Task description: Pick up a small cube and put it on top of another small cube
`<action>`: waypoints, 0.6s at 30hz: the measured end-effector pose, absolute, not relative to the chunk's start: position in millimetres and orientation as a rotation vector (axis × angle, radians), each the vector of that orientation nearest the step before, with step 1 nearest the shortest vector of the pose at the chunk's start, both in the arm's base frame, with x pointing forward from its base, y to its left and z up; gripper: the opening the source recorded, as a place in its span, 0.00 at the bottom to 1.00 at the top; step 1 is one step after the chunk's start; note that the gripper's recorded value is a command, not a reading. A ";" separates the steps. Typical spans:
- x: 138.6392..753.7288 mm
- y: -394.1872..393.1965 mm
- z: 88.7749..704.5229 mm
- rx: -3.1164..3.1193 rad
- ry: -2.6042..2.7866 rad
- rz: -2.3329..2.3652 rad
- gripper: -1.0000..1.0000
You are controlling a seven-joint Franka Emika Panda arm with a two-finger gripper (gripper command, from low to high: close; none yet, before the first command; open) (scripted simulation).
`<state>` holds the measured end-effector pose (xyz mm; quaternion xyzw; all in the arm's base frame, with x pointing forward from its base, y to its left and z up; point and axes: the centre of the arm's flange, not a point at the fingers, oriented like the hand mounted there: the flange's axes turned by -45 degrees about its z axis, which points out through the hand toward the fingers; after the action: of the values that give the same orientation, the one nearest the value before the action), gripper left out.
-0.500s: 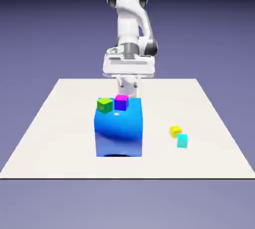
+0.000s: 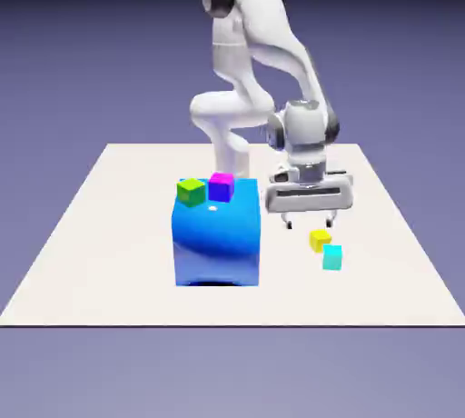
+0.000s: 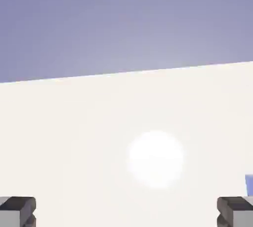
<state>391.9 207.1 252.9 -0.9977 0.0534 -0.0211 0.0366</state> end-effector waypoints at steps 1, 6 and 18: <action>381.0 226.1 240.1 -3.073 0.154 0.008 0.50; 348.0 267.7 192.3 -3.106 0.233 0.284 0.50; 346.9 268.8 172.7 -3.105 0.234 0.283 0.00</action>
<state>346.9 268.8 172.7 -0.9930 0.0747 0.0906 0.0076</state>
